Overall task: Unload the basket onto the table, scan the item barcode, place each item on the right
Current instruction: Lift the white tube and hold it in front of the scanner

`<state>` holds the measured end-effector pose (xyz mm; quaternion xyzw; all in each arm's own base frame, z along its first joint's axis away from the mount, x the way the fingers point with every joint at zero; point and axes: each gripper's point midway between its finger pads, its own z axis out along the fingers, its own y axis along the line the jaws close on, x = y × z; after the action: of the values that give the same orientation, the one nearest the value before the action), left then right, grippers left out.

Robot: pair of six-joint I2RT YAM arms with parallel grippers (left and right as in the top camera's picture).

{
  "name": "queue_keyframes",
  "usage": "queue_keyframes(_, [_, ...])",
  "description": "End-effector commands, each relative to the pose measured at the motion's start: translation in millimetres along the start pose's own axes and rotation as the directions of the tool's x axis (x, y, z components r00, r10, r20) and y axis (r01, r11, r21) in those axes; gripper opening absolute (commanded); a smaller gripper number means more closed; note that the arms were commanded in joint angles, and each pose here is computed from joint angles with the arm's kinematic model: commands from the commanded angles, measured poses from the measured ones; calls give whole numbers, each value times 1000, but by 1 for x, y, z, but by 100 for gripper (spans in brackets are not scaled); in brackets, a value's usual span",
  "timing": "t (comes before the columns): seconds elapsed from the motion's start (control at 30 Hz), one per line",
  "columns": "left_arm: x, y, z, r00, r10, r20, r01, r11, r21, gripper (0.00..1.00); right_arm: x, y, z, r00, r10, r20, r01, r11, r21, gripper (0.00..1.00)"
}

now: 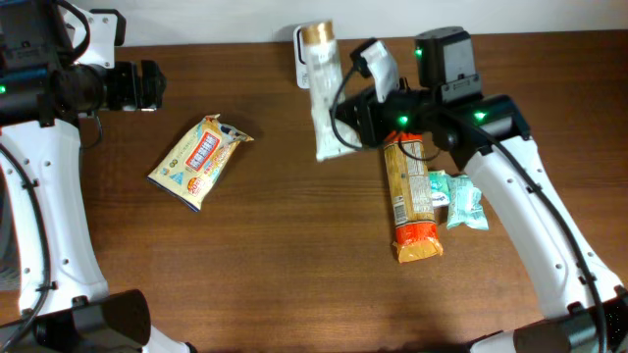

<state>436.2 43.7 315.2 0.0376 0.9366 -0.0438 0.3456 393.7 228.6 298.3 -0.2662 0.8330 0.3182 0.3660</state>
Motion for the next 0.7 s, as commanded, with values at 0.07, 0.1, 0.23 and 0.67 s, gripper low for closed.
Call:
queue_keyframes(0.07, [-3, 0, -4, 1000, 16, 14, -16, 1000, 2, 99, -59, -102, 29, 949, -312, 44, 181, 656, 733, 4])
queue_keyframes(0.1, [-3, 0, -4, 1000, 16, 14, -16, 1000, 2, 99, -61, -115, 41, 929, -371, -6, 240, 588, 772, 4])
queue_keyframes(0.23, [-3, 0, -4, 1000, 16, 14, -16, 1000, 3, 99, -47, -193, 98, 763, -524, -377, 493, 97, 864, 4])
queue_keyframes(0.67, [-3, 0, -4, 1000, 16, 14, -16, 1000, 2, 99, -10, -240, 146, 670, -575, -470, 588, 25, 808, 4])
